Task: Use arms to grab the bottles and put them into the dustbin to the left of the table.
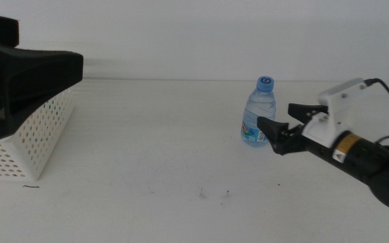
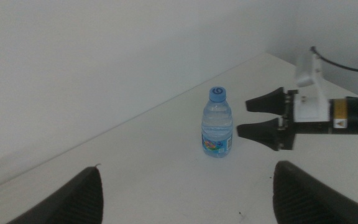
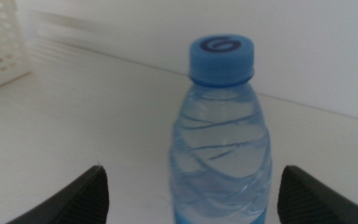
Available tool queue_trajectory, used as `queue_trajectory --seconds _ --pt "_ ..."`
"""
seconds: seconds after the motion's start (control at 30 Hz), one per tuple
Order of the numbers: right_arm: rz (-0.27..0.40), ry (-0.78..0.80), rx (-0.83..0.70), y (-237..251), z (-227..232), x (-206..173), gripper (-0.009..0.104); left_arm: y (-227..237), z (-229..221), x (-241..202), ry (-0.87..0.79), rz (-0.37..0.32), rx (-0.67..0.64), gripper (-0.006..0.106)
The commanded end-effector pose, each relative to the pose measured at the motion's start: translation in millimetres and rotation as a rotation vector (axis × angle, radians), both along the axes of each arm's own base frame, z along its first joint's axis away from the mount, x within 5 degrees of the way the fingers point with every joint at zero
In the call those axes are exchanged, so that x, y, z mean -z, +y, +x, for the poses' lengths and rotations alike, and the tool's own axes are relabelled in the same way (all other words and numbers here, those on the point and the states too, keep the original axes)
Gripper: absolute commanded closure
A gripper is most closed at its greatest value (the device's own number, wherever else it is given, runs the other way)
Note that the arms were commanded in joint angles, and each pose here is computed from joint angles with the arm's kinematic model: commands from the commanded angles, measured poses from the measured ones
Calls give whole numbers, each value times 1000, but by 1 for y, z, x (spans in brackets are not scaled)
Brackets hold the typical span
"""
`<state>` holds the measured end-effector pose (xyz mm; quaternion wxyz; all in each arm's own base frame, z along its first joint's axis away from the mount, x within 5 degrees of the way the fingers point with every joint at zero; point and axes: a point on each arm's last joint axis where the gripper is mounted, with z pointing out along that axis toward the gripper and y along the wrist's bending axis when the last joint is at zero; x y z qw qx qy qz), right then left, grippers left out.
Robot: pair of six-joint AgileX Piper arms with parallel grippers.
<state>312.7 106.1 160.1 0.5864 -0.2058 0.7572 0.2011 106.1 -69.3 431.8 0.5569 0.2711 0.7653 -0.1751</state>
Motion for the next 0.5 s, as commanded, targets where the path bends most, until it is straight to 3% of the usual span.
queue_trajectory --seconds 0.0,0.37,0.43,0.47 --pt "-9 2 24 3 13 6 14 0 -1 -2 -16 -12 0 7" --pt "-23 -2 21 35 66 36 15 0 -1 -3 -22 -15 -2 7" --pt "-55 15 16 38 70 39 29 0 -1 -3 -22 -15 -2 7" --pt "-73 22 14 40 70 40 45 0 -1 -3 -22 -15 -2 7"
